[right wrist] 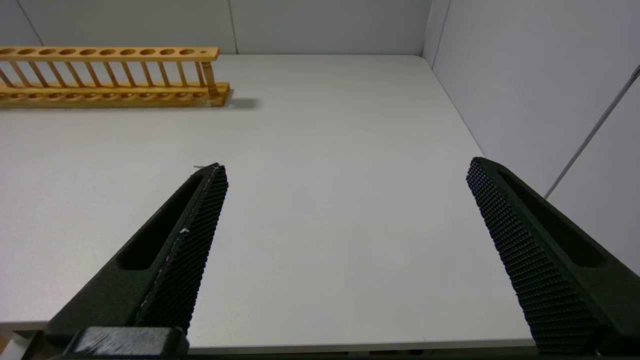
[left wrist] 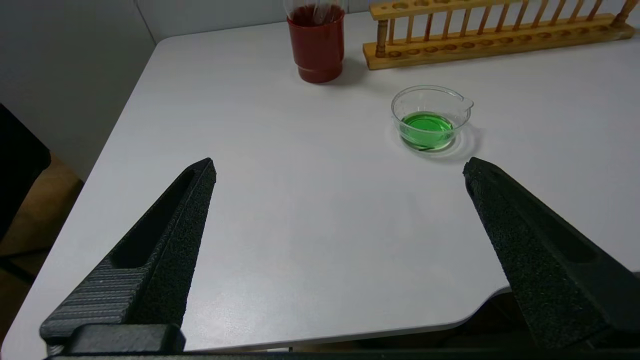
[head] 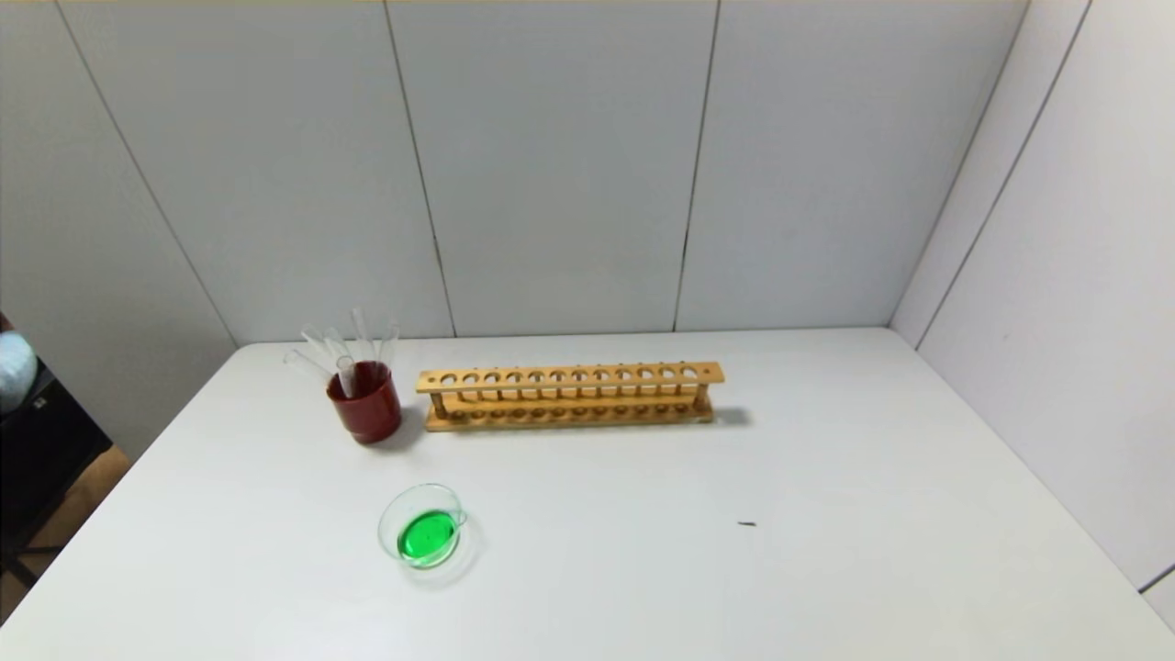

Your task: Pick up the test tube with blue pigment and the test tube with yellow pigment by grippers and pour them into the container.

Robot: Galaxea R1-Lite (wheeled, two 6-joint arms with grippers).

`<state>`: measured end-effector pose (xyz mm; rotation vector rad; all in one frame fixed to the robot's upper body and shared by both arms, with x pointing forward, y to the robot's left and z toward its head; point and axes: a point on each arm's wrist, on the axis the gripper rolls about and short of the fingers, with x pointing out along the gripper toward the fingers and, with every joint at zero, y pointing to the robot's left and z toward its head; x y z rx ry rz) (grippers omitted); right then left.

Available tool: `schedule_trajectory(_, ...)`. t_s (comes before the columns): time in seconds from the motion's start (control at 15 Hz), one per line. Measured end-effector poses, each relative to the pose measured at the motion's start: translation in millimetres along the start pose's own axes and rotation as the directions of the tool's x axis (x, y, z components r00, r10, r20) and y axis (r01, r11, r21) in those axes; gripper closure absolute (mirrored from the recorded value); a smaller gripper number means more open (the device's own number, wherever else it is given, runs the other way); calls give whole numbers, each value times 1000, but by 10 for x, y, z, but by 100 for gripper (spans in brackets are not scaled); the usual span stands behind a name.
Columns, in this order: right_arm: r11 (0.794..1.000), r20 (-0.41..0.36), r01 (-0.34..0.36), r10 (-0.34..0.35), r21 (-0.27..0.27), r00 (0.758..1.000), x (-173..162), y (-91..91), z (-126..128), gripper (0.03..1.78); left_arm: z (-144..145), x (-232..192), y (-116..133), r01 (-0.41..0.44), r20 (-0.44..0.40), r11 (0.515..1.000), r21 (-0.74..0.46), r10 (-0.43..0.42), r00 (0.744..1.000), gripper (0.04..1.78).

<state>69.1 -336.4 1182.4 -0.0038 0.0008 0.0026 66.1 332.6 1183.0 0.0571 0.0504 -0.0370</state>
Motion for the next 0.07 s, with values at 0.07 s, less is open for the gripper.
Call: schedule_trajectory(0.07,1000,0,0,0,0,1000,0,0,0,6,5,4,0,1,13,1000,0,-1,1000,7)
